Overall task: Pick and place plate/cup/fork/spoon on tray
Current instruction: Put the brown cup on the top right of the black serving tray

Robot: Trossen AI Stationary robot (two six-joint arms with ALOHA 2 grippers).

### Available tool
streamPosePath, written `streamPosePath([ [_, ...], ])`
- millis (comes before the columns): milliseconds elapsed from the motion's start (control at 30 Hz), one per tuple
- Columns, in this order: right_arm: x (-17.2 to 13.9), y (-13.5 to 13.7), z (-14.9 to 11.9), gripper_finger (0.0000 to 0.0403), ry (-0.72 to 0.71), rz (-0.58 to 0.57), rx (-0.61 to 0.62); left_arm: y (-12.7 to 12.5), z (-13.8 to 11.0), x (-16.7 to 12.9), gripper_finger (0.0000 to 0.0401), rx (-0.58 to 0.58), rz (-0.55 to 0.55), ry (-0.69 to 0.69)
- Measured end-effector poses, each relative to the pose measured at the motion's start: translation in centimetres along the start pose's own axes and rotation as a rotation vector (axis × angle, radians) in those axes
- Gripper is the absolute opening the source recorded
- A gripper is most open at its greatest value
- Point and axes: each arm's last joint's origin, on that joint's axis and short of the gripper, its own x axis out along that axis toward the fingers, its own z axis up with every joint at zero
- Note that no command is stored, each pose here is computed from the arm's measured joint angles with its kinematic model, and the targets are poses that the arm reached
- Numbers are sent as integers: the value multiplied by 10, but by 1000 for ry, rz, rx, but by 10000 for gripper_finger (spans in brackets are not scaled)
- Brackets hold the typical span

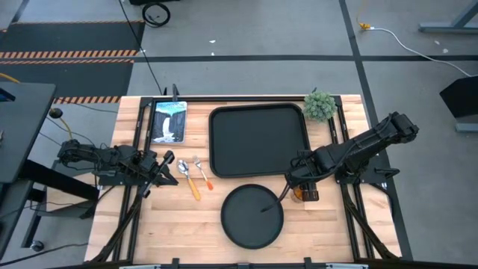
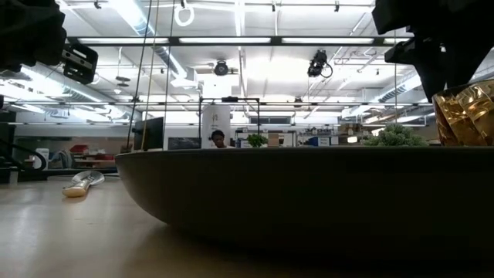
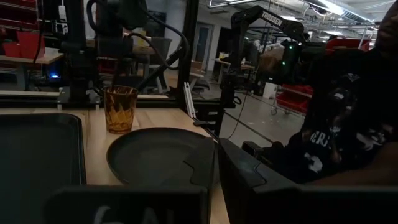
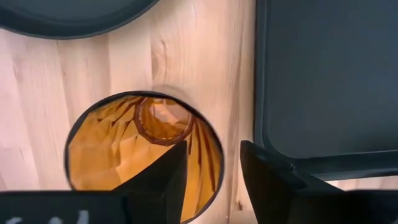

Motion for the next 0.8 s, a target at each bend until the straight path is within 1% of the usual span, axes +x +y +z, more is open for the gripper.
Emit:
streamPosePath([
  [467,1,-3,2,146,-4,26,18,0,0,0,29,0,0,0],
  [667,23,-8,-6,146,58,29,43,0,0,0,30,0,0,0],
  [800,26,-8,-7,144,58,30,56,0,0,0,29,0,0,0],
])
